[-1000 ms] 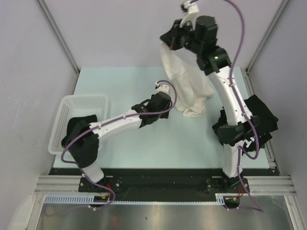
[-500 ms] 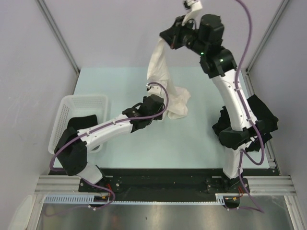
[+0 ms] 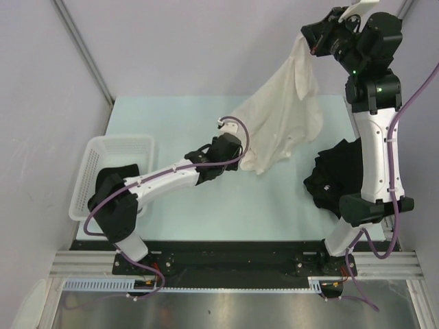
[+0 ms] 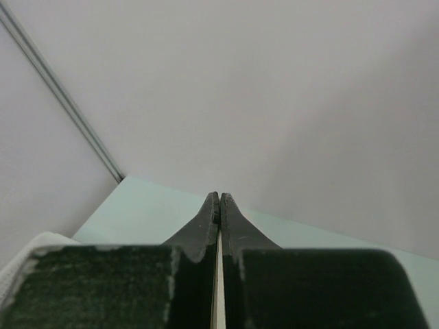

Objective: Fold and stack the t-shirts
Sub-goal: Flatten out the tshirt

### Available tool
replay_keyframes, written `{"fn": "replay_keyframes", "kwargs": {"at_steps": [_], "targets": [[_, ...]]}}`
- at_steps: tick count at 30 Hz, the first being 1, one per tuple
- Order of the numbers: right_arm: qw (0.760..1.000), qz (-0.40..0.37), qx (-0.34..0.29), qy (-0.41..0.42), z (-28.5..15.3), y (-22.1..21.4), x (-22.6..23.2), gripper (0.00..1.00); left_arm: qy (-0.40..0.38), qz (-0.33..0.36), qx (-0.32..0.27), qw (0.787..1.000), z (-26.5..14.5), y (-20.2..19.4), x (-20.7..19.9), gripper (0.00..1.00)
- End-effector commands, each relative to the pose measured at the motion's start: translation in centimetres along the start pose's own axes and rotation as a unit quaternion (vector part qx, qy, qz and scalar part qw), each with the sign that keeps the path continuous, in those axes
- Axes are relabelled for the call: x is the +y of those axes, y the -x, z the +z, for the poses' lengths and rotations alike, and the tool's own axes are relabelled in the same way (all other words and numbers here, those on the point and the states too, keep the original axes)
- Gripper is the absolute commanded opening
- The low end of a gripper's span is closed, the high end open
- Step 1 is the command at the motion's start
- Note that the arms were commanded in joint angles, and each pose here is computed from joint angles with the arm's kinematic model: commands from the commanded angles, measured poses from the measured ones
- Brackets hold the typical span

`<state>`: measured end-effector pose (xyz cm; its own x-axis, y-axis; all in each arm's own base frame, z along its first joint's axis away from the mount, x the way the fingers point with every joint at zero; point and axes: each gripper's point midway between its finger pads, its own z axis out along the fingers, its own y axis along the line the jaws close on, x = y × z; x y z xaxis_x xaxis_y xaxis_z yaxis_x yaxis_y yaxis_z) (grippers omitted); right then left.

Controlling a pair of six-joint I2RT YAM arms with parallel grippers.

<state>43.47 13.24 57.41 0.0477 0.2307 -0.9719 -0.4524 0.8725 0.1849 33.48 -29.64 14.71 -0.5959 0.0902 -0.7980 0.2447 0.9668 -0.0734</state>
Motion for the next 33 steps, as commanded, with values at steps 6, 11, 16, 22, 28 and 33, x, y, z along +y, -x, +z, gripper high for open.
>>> {"fn": "replay_keyframes", "kwargs": {"at_steps": [6,11,16,22,28,33], "targets": [[1.000,-0.011,0.010,0.001,0.5,-1.3,-0.6,0.00,-0.048,-0.001,-0.022,0.999,1.5,2.8,-3.3,0.52],[0.999,-0.017,0.023,-0.014,0.9,-2.5,-1.6,0.00,-0.100,-0.004,-0.016,0.995,2.8,2.9,-6.3,0.52],[0.999,-0.017,0.021,-0.021,0.8,-2.3,-2.2,0.00,-0.133,0.002,-0.002,0.991,4.2,2.4,-9.0,0.52],[0.999,-0.014,0.024,-0.024,0.9,-2.5,-2.6,0.00,-0.153,0.032,0.015,0.988,4.9,0.8,-12.1,0.52],[0.999,-0.008,0.025,-0.026,0.9,-2.7,-3.1,0.00,-0.160,0.069,0.018,0.984,4.6,-0.6,-14.9,0.52],[0.999,0.000,0.024,-0.023,0.9,-2.6,-3.3,0.00,-0.159,0.106,0.023,0.981,4.2,-3.5,-17.1,0.52]]}}
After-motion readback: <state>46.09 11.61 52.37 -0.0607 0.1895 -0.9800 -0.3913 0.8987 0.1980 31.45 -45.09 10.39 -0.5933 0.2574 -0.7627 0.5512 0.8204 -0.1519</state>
